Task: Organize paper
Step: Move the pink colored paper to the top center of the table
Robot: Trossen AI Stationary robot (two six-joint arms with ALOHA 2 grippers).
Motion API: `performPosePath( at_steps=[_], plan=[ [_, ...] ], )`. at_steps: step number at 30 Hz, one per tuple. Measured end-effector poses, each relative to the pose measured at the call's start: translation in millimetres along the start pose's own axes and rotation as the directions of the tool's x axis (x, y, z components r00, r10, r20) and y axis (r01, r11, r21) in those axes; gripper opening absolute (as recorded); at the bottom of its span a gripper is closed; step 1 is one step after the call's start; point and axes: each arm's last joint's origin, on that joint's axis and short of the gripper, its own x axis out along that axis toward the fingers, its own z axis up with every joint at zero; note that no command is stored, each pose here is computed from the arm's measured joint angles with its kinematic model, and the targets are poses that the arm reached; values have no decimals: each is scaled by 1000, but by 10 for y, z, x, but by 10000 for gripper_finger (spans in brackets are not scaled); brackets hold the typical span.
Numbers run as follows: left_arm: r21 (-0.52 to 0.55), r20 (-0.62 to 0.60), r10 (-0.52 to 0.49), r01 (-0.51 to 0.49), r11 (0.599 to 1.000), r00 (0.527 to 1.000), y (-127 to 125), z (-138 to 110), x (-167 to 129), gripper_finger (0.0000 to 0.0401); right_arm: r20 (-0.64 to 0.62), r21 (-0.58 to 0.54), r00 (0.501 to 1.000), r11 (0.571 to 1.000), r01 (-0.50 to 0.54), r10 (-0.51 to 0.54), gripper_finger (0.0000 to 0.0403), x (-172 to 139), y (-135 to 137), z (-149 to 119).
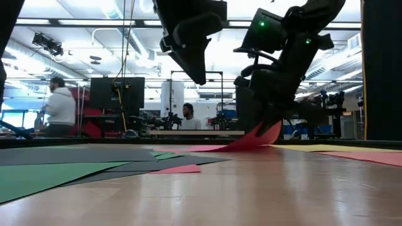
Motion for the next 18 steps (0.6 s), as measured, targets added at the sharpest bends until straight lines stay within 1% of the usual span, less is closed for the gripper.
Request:
performPosePath(
  at_steps=[5, 7, 10, 13, 16, 18],
  plan=[
    [-8, -1, 6, -6, 1000, 1000, 33, 14, 19, 105, 39, -88, 999, 996, -1, 4, 0, -64, 116, 156],
    [-1, -9, -22, 22, 1000, 1000, 29, 15, 23, 105, 55, -98, 998, 995, -4, 10, 0, -85, 152, 200],
    [55, 20, -84, 82, 995, 996, -47, 47, 76, 105, 60, -36, 998, 999, 0, 2, 0, -83, 141, 202],
    [140, 52, -134, 126, 982, 990, -184, 15, 206, 105, 53, 42, 999, 999, 8, -10, 0, -61, 83, 150],
    [209, 26, -132, 123, 970, 991, -280, -60, 366, 113, 40, 72, 999, 997, 16, -19, 0, -39, 37, 100],
    [240, 0, -119, 116, 964, 993, -326, -104, 473, 126, 39, 87, 999, 996, 30, -34, 0, -31, 11, 87]
  ],
)
